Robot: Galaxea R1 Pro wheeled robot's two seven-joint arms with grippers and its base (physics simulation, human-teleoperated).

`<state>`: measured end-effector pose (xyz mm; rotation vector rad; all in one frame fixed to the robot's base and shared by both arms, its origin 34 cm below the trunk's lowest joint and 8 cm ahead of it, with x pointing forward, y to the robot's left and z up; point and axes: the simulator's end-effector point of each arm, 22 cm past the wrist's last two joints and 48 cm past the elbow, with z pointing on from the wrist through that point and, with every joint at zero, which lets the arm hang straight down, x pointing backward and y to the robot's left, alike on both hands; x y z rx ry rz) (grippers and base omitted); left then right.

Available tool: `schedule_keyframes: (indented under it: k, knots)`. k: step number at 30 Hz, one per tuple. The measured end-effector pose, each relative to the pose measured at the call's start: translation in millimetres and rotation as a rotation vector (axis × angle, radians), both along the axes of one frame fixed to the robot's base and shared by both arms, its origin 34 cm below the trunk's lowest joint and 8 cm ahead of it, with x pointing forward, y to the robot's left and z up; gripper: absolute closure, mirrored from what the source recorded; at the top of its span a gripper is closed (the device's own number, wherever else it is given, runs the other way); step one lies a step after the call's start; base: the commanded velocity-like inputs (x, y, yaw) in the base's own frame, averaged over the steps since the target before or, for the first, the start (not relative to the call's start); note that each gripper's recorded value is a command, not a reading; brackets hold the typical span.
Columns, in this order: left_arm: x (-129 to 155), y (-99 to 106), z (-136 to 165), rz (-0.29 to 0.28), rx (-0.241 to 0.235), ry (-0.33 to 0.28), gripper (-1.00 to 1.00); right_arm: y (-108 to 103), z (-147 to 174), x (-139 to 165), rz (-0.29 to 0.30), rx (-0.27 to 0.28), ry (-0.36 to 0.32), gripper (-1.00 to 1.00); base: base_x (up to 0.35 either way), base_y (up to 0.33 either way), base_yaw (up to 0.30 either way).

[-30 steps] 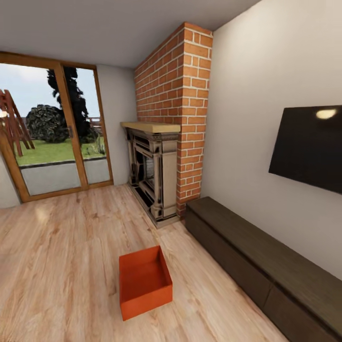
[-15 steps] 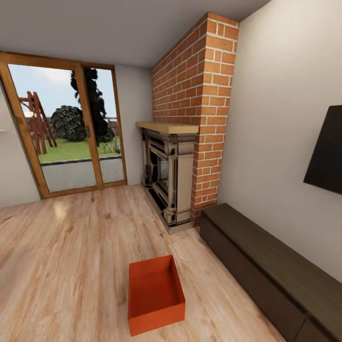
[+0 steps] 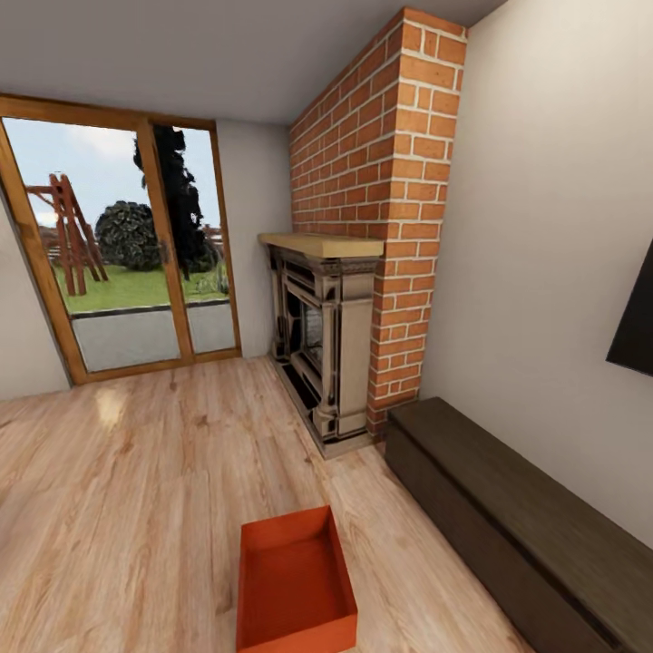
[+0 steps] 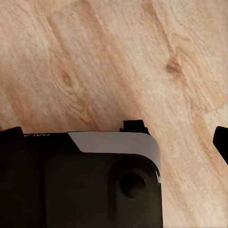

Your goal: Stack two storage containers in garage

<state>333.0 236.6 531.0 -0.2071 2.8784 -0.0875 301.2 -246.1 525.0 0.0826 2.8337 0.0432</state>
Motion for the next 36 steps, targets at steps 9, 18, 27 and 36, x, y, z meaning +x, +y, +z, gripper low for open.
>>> schedule_keyframes:
  k: [9,18,27,36]
  knots:
    - [0.1,1.3,-0.1,0.000,0.002,0.000,-1.00,0.0,-0.1,0.1,0.000,0.000,0.000,-1.00,0.016,0.000,0.000]
    - [0.0,0.4,0.1,-0.001,0.001,0.000,-1.00,0.0,0.1,0.0,0.000,0.000,0.000,-1.00,0.146,-0.096,0.000]
    - [0.0,0.5,-0.1,0.000,0.001,0.000,-1.00,-0.2,-0.1,0.1,0.000,0.000,0.000,-1.00,0.127,-0.081,0.097]
    - [0.0,0.5,-0.1,0.000,0.001,0.000,-1.00,0.1,-0.1,0.1,0.000,0.000,0.000,-1.00,0.004,-0.002,0.261]
